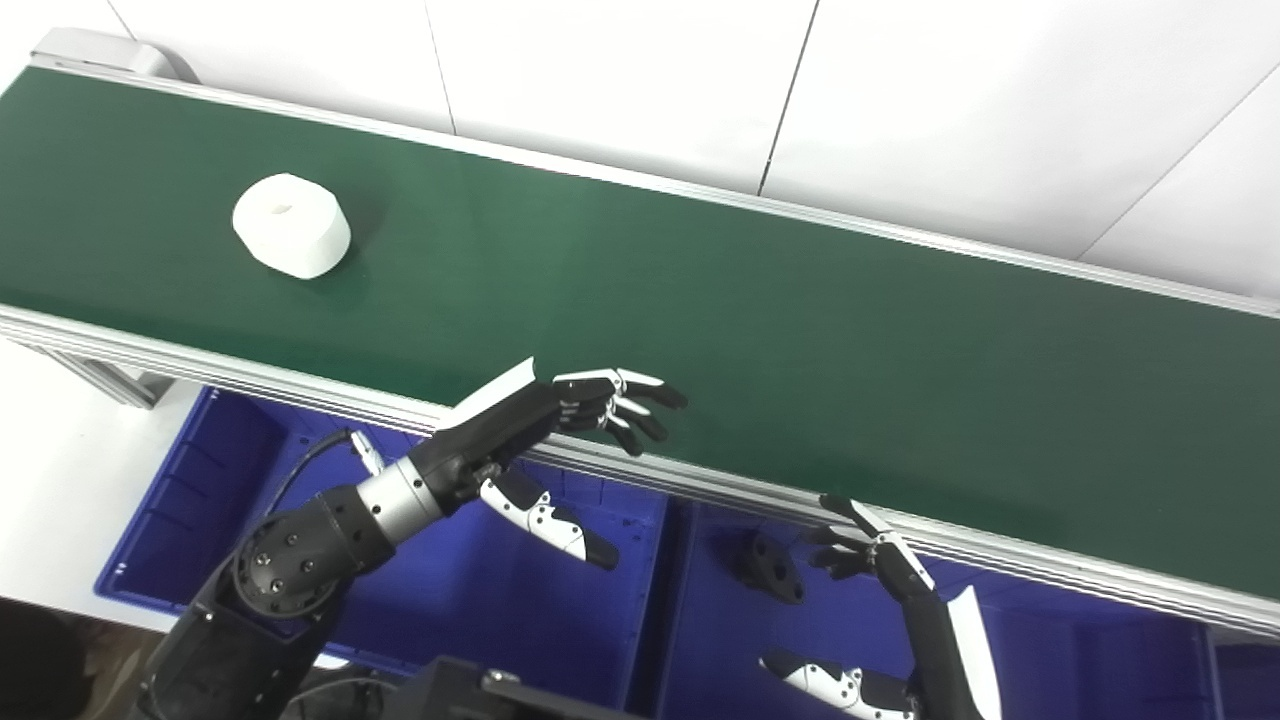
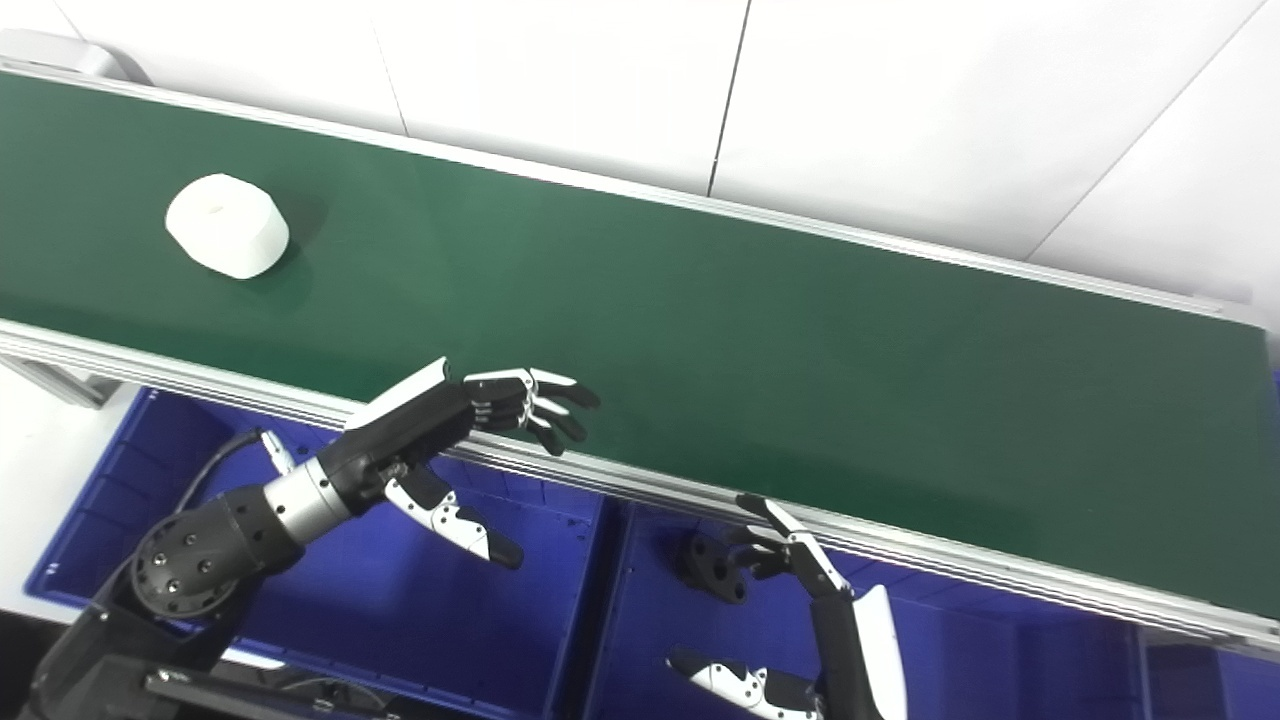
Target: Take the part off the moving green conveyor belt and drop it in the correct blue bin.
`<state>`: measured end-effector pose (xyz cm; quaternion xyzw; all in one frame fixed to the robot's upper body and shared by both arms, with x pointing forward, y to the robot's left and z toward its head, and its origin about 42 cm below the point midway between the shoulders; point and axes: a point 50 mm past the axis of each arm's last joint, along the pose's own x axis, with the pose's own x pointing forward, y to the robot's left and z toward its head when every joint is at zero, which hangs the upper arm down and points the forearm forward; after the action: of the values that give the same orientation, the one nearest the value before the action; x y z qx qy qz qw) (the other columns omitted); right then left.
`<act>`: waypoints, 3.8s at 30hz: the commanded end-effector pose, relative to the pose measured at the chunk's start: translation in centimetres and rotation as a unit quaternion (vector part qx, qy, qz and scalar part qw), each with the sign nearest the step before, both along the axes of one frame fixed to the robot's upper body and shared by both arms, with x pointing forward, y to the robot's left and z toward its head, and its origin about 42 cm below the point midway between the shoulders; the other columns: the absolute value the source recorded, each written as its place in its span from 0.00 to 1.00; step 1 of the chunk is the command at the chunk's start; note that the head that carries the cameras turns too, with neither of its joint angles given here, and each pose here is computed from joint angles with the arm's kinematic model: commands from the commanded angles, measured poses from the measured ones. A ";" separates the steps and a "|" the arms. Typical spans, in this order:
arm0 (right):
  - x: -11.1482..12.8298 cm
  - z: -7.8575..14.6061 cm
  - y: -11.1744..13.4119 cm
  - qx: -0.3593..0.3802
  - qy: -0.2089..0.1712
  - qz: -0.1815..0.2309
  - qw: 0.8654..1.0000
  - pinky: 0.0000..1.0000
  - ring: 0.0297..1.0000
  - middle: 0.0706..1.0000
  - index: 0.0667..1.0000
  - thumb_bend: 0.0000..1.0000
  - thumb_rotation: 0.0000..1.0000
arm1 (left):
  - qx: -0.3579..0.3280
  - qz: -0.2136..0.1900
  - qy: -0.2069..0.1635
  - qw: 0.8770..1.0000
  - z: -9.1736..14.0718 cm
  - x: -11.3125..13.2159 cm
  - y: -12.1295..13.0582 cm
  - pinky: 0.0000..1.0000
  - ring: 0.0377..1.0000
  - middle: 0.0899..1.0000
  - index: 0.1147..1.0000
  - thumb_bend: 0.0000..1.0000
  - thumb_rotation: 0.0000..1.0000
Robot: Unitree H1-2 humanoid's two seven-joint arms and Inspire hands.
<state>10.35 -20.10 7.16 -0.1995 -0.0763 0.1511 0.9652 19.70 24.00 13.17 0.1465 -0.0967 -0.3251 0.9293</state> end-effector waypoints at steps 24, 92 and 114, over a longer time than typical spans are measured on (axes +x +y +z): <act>-0.3 0.3 0.4 0.019 -0.029 0.004 0.999 0.59 0.61 0.68 0.81 0.72 0.30 | 0.120 -0.019 -0.232 0.965 9.7 6.8 2.4 0.69 0.75 0.80 0.78 0.81 0.00; -0.4 0.4 0.3 0.019 -0.032 0.005 0.999 0.59 0.61 0.68 0.82 0.72 0.32 | 0.390 -0.058 -0.146 0.907 10.4 13.8 6.5 0.82 0.97 1.00 0.92 0.91 0.22; -0.7 0.2 0.2 0.012 -0.030 0.003 0.999 0.59 0.62 0.69 0.83 0.72 0.36 | 0.418 -0.078 -0.082 0.901 5.2 15.4 6.1 1.00 1.00 1.00 0.96 0.98 0.28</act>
<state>9.83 -19.89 6.51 -0.2010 -0.0715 0.1505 0.9653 34.55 29.49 17.90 0.5240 -0.0402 -0.4022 0.7497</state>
